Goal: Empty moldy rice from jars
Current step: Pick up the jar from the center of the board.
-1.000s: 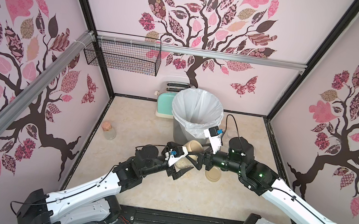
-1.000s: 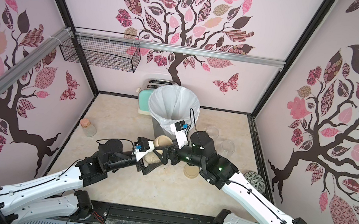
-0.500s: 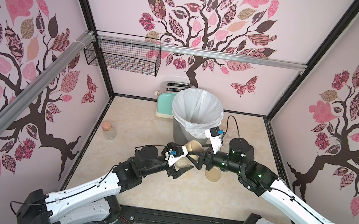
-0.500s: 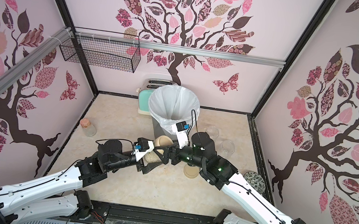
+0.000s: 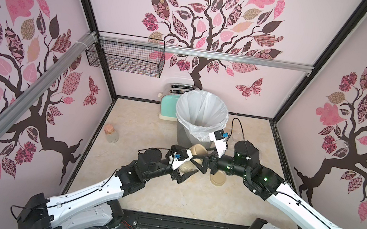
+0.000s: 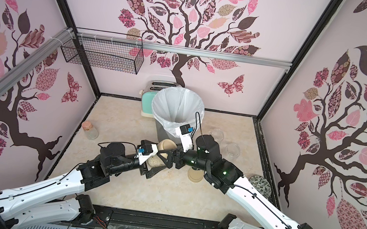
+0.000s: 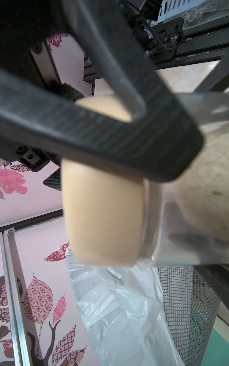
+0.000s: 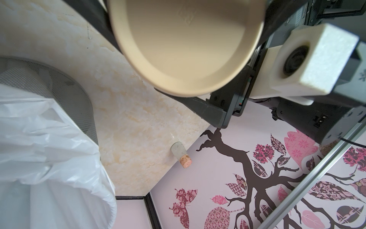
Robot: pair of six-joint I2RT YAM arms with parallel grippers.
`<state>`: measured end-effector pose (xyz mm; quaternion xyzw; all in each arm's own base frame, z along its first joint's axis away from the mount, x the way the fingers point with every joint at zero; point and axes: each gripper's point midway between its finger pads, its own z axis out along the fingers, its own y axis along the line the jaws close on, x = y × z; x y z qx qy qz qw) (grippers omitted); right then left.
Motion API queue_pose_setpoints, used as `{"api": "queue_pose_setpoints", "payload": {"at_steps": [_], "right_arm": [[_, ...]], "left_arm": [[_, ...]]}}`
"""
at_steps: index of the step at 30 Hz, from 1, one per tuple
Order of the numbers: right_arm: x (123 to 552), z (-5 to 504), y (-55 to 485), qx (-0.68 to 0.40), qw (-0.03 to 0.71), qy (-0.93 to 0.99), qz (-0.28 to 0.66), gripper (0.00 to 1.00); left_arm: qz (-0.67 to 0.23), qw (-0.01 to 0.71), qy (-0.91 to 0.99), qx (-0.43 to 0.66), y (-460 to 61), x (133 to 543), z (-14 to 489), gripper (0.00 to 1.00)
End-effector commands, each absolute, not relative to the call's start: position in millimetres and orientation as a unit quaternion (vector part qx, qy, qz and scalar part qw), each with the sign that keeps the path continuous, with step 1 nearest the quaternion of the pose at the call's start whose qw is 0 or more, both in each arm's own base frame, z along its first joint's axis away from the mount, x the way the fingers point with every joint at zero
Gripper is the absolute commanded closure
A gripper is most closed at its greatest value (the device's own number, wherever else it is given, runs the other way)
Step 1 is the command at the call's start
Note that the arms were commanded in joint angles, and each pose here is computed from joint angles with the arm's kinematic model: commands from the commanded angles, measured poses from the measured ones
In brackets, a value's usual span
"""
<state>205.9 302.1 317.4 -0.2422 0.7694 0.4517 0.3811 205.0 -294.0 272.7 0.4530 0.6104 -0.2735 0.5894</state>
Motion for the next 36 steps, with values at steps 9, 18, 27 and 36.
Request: {"api": "queue_pose_setpoints", "payload": {"at_steps": [9, 18, 27, 36], "right_arm": [[195.3, 352.0, 305.9, -0.258, 0.399, 0.731, 0.49, 0.34], [193.1, 350.0, 303.0, -0.261, 0.4, 0.732, 0.486, 0.34], [197.3, 344.8, 296.8, -0.249, 0.408, 0.741, 0.471, 0.09], [201.1, 336.1, 293.3, -0.247, 0.407, 0.756, 0.45, 0.01]], "left_arm": [[-0.271, 0.614, 0.594, 0.442, -299.1, 214.3, 296.4, 0.11], [-0.273, 0.605, 0.606, 0.439, -302.3, 218.4, 294.8, 0.17], [-0.278, 0.608, 0.614, 0.419, -298.8, 220.3, 297.8, 0.2], [-0.273, 0.613, 0.622, 0.404, -292.2, 221.9, 296.2, 0.2]]}}
